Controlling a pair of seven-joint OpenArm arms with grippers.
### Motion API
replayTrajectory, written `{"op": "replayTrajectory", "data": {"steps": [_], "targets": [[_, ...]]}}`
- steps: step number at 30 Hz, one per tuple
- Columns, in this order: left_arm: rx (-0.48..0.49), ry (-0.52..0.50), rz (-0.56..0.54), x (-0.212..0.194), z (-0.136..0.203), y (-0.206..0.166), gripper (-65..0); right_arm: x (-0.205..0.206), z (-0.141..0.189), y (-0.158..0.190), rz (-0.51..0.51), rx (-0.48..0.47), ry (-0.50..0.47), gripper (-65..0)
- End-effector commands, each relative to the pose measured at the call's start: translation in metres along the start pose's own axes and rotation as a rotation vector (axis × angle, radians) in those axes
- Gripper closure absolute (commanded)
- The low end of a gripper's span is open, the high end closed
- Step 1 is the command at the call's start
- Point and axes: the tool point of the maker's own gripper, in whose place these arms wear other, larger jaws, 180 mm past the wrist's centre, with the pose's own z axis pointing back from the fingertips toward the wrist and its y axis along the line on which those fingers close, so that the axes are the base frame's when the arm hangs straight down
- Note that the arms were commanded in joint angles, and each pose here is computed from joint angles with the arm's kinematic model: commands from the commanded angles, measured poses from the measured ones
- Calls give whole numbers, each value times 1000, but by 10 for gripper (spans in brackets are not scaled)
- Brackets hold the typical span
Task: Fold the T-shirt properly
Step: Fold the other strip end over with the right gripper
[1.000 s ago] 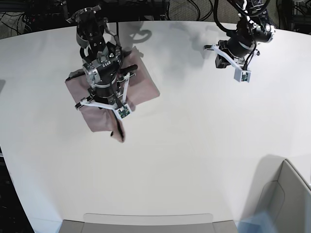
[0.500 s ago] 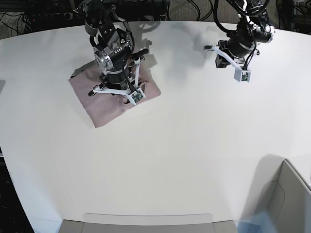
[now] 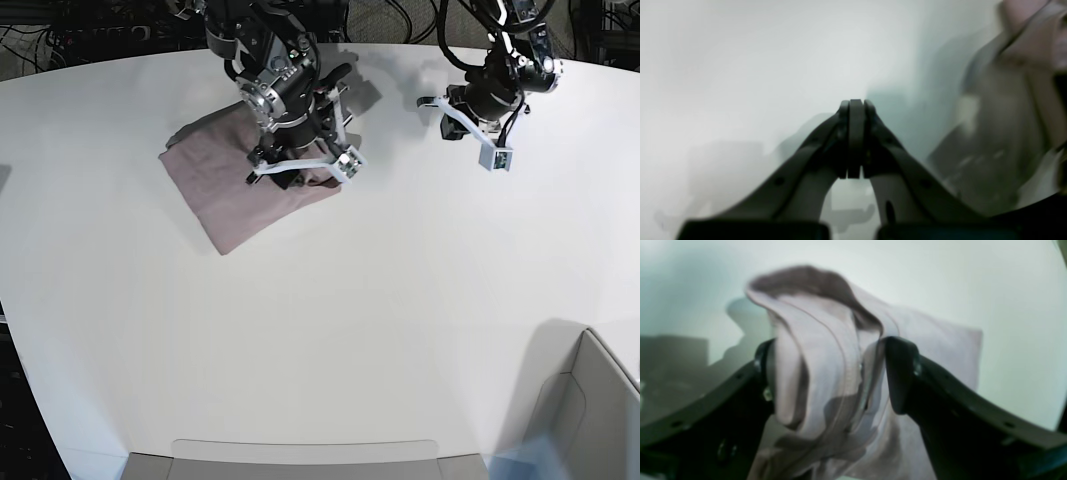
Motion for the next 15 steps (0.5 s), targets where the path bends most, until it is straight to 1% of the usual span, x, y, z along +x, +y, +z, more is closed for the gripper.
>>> {"op": "replayTrajectory", "data": {"steps": [1, 2, 5, 9, 13, 15], "targets": [[-8, -27, -8, 6, 3, -2, 0, 17, 5, -3, -6, -14, -64, -390], [-8, -29, -9, 7, 3, -2, 0, 20, 6, -1, -5, -9, -82, -390], [-10, -28, -10, 7, 3, -3, 0, 21, 6, -4, -9, -15, -87, -390], [-12, -28, -8, 7, 2, -4, 0, 14, 3, -7, 4, -22, -70, -390], [-13, -30, -7, 7, 2, -4, 0, -6, -3, -13, 23, -35, -20, -390], [-13, -30, -7, 7, 2, -4, 0, -8, -2, -11, 34, -31, -20, -390]]}}
